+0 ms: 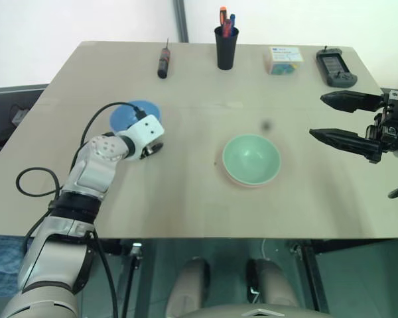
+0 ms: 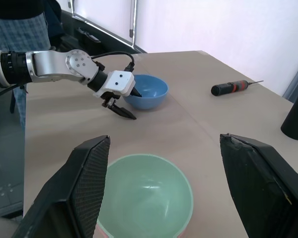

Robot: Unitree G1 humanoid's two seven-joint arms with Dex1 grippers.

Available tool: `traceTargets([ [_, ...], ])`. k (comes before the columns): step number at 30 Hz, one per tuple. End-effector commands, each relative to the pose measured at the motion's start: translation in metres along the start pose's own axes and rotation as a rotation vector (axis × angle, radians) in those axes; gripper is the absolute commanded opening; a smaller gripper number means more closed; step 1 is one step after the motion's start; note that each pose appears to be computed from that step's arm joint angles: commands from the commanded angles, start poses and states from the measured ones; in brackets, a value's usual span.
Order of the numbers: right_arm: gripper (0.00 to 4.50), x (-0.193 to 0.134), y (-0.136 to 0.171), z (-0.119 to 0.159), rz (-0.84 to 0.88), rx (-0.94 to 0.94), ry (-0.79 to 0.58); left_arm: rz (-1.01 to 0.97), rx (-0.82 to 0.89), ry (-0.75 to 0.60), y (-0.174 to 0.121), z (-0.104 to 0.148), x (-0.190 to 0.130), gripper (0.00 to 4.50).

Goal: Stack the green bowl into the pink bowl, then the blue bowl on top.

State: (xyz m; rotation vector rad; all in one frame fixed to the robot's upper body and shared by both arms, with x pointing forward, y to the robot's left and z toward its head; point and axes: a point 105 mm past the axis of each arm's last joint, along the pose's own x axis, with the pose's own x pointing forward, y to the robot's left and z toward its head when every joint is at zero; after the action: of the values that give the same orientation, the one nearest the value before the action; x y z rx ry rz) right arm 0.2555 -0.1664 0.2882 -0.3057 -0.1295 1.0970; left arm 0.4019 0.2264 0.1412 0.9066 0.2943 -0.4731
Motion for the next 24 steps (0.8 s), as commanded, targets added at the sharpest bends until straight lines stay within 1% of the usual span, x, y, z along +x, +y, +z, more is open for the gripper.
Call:
traceTargets([
  [1,3.7,-0.005,0.003,0.012,-0.02,-0.067,-0.02,-0.001,0.046,-0.028,0.006,0.011,0.001,1.37],
  [2,3.7,-0.006,0.003,0.012,-0.023,-0.067,-0.019,-0.005,0.05,-0.032,0.006,0.012,0.002,0.99],
  [3,3.7,-0.006,0.003,0.011,-0.026,-0.067,-0.018,-0.01,0.055,-0.039,0.006,0.014,0.002,0.43],
  [4,3.7,-0.007,0.003,0.011,-0.028,-0.067,-0.016,-0.014,0.058,-0.046,0.005,0.016,0.002,0.05],
  [7,3.7,-0.008,0.003,0.011,-0.029,-0.066,-0.016,-0.021,0.067,-0.08,0.005,0.027,0.002,0.05],
  [10,3.7,-0.009,0.004,0.015,-0.023,-0.052,-0.034,-0.041,0.13,-0.143,0.003,0.047,0.0,0.05],
  [14,3.7,-0.016,0.002,0.008,-0.033,-0.044,-0.001,-0.065,0.173,-0.199,0.001,0.067,-0.001,0.05],
  [17,3.7,-0.021,0.0,0.006,-0.04,-0.036,0.009,-0.071,0.214,-0.254,0.002,0.087,-0.001,0.05],
  [20,3.7,-0.029,-0.003,0.003,-0.051,-0.024,0.021,-0.098,0.285,-0.348,0.001,0.118,-0.003,0.05],
  [24,3.7,-0.041,-0.006,-0.001,-0.081,-0.025,0.032,-0.145,0.372,-0.443,-0.004,0.145,-0.009,0.05],
])
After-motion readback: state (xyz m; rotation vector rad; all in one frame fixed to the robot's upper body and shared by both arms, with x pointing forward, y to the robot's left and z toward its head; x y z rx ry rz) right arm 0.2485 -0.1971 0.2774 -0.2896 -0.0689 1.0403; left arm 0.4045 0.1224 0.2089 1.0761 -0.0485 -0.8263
